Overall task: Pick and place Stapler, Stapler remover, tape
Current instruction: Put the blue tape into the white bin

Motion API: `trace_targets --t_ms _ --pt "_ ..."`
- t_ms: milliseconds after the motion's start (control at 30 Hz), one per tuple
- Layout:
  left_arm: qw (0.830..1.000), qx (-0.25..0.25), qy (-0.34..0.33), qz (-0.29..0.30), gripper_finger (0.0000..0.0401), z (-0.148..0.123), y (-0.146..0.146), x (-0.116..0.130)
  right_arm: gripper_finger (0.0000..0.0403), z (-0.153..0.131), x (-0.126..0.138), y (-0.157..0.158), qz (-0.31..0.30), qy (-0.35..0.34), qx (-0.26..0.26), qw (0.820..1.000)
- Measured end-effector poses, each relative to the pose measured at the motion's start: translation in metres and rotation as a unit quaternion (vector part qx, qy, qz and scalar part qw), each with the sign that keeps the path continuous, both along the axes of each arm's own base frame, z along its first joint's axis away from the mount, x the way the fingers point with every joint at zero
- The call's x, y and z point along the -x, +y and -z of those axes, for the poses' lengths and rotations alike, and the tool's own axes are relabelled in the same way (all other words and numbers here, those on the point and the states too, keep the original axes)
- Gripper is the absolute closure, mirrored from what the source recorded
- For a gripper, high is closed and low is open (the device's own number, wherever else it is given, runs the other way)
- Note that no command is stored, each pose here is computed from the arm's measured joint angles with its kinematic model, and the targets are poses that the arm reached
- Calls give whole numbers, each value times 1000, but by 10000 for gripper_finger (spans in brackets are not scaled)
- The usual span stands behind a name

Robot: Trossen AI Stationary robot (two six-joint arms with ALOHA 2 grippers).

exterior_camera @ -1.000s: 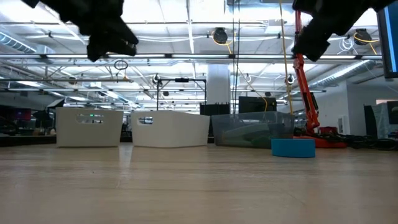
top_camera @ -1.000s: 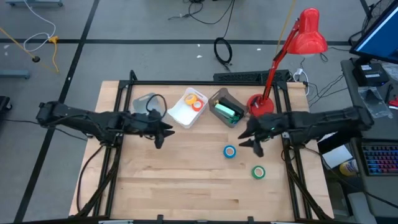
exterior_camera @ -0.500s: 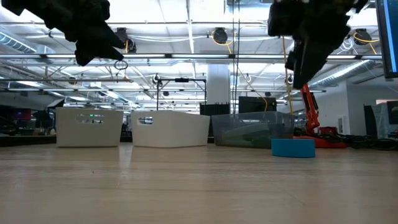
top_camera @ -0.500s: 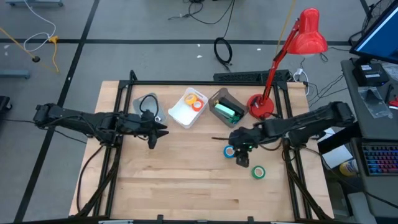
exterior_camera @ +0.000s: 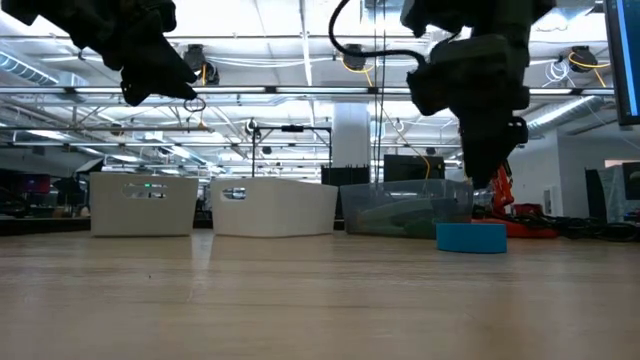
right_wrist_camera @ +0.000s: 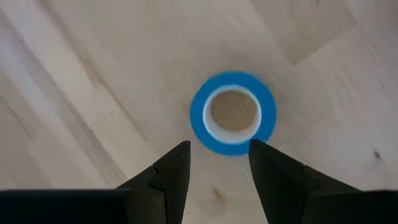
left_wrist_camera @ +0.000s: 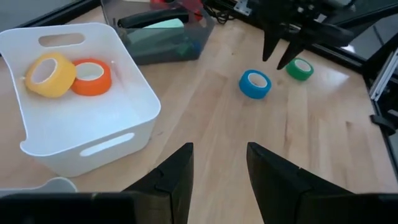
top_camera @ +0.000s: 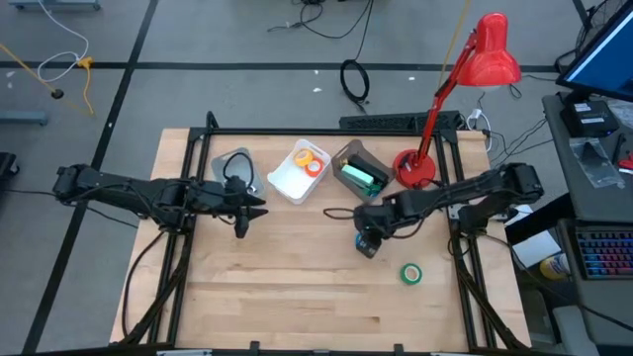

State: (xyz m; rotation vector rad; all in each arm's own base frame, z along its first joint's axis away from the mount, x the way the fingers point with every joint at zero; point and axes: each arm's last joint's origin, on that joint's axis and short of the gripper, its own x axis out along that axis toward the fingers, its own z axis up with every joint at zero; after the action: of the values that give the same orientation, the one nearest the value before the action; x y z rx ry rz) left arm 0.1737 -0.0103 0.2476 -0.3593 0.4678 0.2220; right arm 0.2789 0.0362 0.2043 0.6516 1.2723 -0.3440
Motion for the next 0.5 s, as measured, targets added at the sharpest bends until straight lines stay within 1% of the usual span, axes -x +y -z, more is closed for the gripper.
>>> trace_targets --t_ms 133,267,367,500 --pt "1000 -3 4 1 249 1 0 0 248 0 0 -7 56 8 -10 998" --pt "1000 -3 8 2 249 1 0 1 248 1 0 -11 95 13 -8 995" --pt "1000 -4 11 1 249 2 1 1 248 1 0 -13 115 14 -11 993" --pt "1000 -10 12 4 249 2 1 1 248 1 0 -13 127 15 -15 992"
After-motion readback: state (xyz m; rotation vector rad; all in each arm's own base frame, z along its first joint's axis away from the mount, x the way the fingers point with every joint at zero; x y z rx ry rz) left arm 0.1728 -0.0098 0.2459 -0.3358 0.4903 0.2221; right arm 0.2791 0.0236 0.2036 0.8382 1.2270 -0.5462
